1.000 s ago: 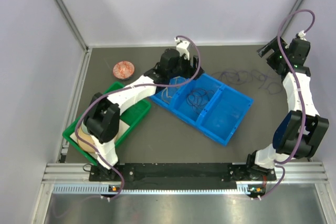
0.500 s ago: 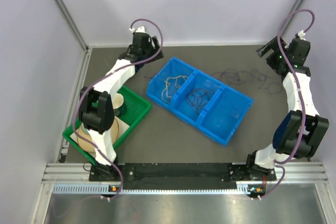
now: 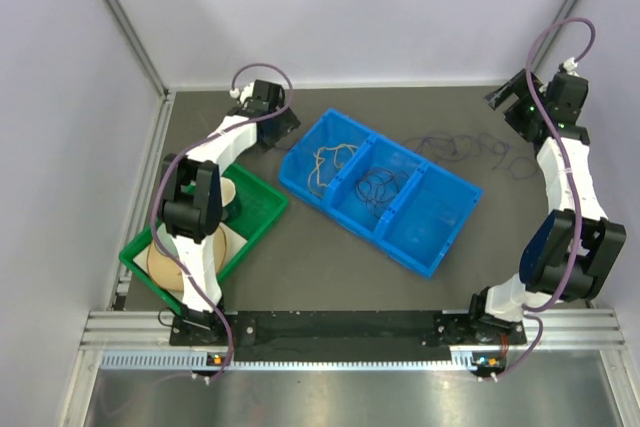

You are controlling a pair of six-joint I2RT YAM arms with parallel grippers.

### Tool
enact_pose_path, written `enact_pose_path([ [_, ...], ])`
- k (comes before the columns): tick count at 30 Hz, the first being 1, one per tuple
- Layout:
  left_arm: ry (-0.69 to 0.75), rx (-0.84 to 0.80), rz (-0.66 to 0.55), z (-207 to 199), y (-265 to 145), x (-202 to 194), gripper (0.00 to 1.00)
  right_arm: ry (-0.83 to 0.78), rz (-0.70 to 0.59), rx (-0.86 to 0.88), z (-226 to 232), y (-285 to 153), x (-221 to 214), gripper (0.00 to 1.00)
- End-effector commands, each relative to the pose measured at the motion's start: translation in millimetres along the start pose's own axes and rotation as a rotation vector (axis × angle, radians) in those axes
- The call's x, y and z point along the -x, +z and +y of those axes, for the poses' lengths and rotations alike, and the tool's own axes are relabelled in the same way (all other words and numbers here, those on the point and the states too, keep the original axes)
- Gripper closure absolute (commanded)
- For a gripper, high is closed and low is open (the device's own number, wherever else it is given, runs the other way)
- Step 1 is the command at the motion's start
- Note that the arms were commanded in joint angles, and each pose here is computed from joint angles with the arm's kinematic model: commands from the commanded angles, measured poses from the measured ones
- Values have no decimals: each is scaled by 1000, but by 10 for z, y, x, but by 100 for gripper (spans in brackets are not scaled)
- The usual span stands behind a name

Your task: Untangle the cables

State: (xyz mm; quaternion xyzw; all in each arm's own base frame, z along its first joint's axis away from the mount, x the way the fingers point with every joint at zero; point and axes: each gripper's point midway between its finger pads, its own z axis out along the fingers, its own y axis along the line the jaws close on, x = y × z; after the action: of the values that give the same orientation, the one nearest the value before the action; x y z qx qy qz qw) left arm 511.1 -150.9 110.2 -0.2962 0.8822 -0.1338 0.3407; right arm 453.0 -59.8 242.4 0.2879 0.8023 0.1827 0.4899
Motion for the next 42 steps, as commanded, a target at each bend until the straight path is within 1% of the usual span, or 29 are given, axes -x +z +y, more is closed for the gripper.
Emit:
enact_pose_path([
  [1, -109, -5, -34, 13, -89, 143, 14, -31, -20, 45, 165, 20, 86, 1],
  [2, -125, 7, -16, 43, -39, 93, 14, -32, -19, 46, 171, 25, 84, 1],
  [7, -149, 34, -3, 121, 45, 30, 15, -35, -19, 47, 192, 31, 79, 1],
  [11, -147, 31, -8, 107, 25, 63, 14, -36, -24, 51, 212, 15, 98, 1],
  [15, -128, 44, -38, 100, -134, 181, 8, -36, -22, 52, 210, 13, 89, 1],
  [16, -123, 56, -65, 123, -170, 239, 4, -36, -22, 52, 209, 10, 87, 1],
  [17, -119, 44, -85, 96, -252, 300, 3, -36, -19, 52, 211, 15, 79, 1],
  [20, -117, 37, -96, 95, -341, 329, 1, -38, -20, 56, 231, 14, 82, 1],
  [22, -125, 29, -70, 103, -341, 257, 1, -38, -18, 58, 240, 17, 78, 1],
  [23, -130, 7, -37, 64, -336, 186, 1, -38, -16, 59, 242, 23, 70, 1],
  [25, -143, 10, -1, 100, -262, 72, 1, -41, -13, 63, 263, 35, 55, 1],
  [29, -157, 23, 54, 160, -95, -106, 4, -43, -6, 67, 286, 42, 26, 1],
  [30, -162, 23, 65, 160, -63, -143, 7, -45, -10, 66, 286, 35, 34, 1],
  [32, -162, 38, 78, 200, 25, -200, 9, -45, -10, 64, 281, 29, 28, 1],
  [35, -170, 40, 77, 201, 75, -208, 24, -47, -12, 65, 286, 24, 35, 1],
  [36, -169, 41, 67, 204, 86, -191, 38, -47, -14, 63, 283, 20, 38, 1],
  [38, -164, 37, 49, 178, 85, -136, 56, -46, -12, 65, 288, 19, 35, 1],
  [39, -156, 40, 32, 174, 82, -93, 73, -46, -12, 65, 288, 19, 35, 1],
  [40, -150, 47, 28, 183, 88, -75, 82, -45, -11, 64, 285, 24, 32, 1],
  [41, -146, 37, 13, 131, 74, -9, 92, -45, -9, 65, 283, 25, 25, 1],
  [42, -140, 35, 9, 116, 70, 21, 100, -45, -9, 67, 289, 23, 29, 1],
])
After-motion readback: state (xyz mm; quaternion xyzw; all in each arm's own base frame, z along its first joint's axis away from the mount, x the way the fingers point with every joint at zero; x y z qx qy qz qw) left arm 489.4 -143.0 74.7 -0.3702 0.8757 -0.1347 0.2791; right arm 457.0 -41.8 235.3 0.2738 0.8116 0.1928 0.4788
